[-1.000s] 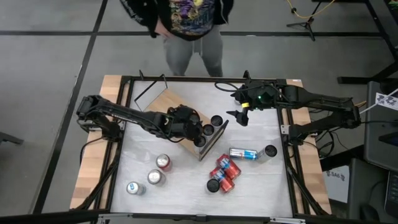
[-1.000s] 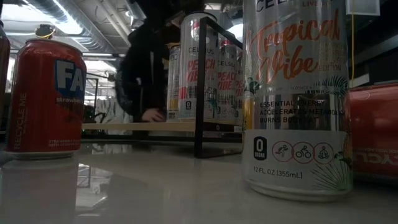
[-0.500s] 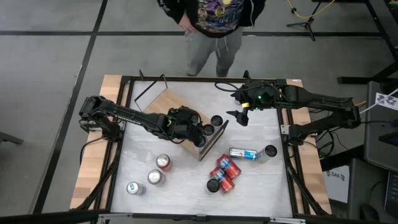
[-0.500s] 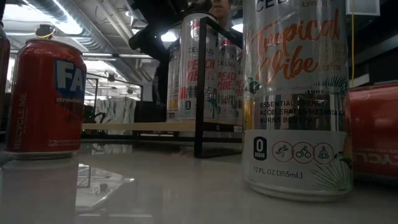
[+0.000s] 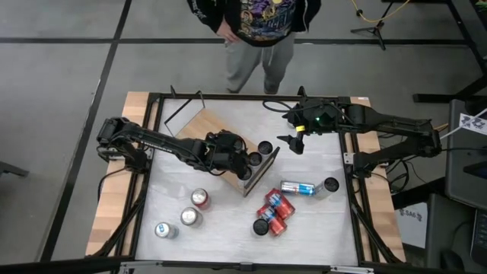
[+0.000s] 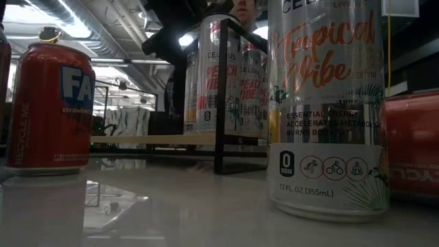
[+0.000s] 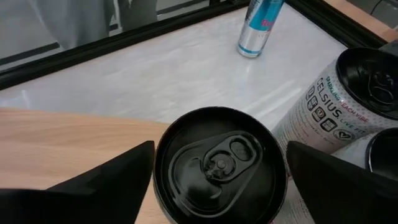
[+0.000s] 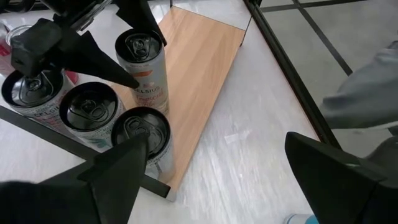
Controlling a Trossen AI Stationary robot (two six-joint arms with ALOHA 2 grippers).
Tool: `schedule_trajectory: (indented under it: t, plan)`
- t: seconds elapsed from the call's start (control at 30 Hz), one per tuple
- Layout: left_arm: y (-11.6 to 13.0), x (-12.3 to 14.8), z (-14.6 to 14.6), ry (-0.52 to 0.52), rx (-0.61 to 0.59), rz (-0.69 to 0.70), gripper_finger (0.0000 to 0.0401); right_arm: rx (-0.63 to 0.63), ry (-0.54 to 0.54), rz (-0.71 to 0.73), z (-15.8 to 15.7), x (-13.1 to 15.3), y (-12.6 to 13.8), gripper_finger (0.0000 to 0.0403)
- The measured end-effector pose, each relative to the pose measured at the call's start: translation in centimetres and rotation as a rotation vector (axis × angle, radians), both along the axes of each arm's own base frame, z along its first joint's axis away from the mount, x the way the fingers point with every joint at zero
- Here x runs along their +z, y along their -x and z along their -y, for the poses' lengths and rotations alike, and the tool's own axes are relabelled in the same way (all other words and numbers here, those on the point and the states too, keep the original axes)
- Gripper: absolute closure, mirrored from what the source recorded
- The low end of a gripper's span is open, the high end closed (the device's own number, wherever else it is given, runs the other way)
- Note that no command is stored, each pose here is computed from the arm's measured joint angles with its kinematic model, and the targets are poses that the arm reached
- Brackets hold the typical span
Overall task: Place canned beverage on shelf
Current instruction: Put the top left white-yellow soda can on the shelf
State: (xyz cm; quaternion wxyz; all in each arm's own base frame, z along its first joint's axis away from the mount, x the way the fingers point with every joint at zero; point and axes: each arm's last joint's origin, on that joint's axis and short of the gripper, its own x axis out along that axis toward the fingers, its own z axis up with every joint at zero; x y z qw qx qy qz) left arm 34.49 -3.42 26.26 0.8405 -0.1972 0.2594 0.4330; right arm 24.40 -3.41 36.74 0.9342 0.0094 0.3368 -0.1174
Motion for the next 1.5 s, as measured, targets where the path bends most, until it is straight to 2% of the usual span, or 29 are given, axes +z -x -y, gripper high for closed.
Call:
schedule_trajectory:
  t: [0.47, 0.6, 1.23, 1.5]
  plan:
    - [0.0, -0.1, 0.0, 0.008, -0.011, -0.012, 0.0132, 0.0, 0.0, 0.0, 0.0, 0.0, 0.0, 0.0029]
    - [0.0, 0.0, 0.1, 0.003, -0.049, -0.034, 0.0149, 0.0, 0.0, 0.0, 0.0, 0.0, 0.0, 0.0029]
    - [0.5, 1.2, -0.3, -0.083, -0.292, -0.178, 0.0155, -0.001, 0.0, 0.0, 0.0, 0.0, 0.0, 0.0029]
    - [0.9, 3.0, -1.3, -0.093, -0.362, -0.139, 0.0155, -0.001, 0.001, -0.001, 0.0, 0.0, 0.0, 0.0029]
